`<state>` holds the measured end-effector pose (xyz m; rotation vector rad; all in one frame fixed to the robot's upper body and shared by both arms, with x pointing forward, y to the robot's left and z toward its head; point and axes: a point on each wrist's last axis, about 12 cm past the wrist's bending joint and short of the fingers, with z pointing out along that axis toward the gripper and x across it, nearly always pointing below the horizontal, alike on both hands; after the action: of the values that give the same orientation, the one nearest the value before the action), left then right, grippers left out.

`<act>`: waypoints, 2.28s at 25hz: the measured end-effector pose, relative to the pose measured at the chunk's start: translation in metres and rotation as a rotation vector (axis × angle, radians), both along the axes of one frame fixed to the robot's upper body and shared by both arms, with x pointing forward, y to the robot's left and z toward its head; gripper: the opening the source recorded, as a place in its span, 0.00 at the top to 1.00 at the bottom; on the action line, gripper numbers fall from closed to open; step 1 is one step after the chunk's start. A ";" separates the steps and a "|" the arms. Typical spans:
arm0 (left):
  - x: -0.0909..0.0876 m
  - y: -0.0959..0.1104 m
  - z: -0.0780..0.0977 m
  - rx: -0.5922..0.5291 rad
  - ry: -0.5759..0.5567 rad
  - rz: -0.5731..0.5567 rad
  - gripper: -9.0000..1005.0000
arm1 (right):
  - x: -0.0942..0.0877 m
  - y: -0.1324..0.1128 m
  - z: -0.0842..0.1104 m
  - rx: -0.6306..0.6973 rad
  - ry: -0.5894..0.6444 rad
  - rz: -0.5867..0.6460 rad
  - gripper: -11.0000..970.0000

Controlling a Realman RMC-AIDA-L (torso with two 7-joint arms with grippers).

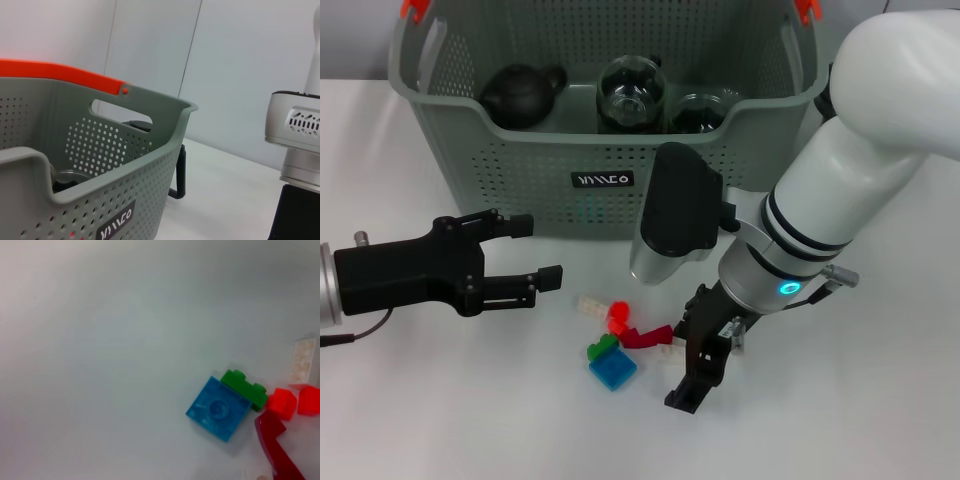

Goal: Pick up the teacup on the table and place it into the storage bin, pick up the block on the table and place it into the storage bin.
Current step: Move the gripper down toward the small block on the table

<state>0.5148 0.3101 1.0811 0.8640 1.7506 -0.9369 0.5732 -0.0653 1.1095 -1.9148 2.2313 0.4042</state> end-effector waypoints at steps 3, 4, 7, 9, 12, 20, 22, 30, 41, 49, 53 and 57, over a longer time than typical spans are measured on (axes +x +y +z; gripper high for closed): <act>0.000 0.001 0.000 0.001 0.001 0.001 0.14 | 0.000 0.000 0.000 0.001 -0.001 0.000 0.09; 0.000 0.001 0.000 0.001 0.001 0.002 0.14 | 0.000 0.000 0.000 0.001 -0.001 0.000 0.09; 0.000 0.001 0.000 0.001 0.000 0.002 0.14 | 0.000 0.000 0.000 -0.001 0.001 -0.003 0.09; 0.000 0.001 0.000 0.000 0.000 0.002 0.14 | 0.000 -0.001 0.000 -0.007 0.004 -0.006 0.09; 0.000 0.001 0.000 0.000 0.000 0.001 0.14 | -0.001 -0.001 -0.001 -0.015 0.003 -0.007 0.10; 0.000 0.000 0.000 -0.002 -0.001 0.000 0.14 | 0.000 0.002 -0.003 -0.022 -0.013 -0.027 0.10; 0.000 0.000 0.000 -0.003 -0.001 0.000 0.14 | 0.000 0.002 -0.003 -0.023 -0.014 -0.028 0.20; 0.000 0.000 0.000 -0.003 -0.001 -0.001 0.14 | 0.001 0.003 -0.002 -0.026 -0.018 -0.038 0.59; -0.001 0.000 0.000 -0.006 -0.001 0.000 0.14 | 0.002 0.004 -0.002 -0.028 -0.031 -0.040 0.60; 0.000 0.000 0.001 -0.005 -0.002 0.000 0.14 | 0.002 0.005 -0.004 -0.029 -0.041 -0.033 0.62; 0.000 0.001 0.001 -0.004 -0.004 0.003 0.14 | 0.001 0.006 -0.004 -0.029 -0.040 -0.031 0.63; 0.001 0.001 0.001 -0.004 -0.004 0.005 0.14 | 0.001 0.006 -0.004 -0.029 -0.040 -0.031 0.65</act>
<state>0.5153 0.3111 1.0820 0.8582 1.7461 -0.9340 0.5741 -0.0597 1.1053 -1.8823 2.2513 0.3278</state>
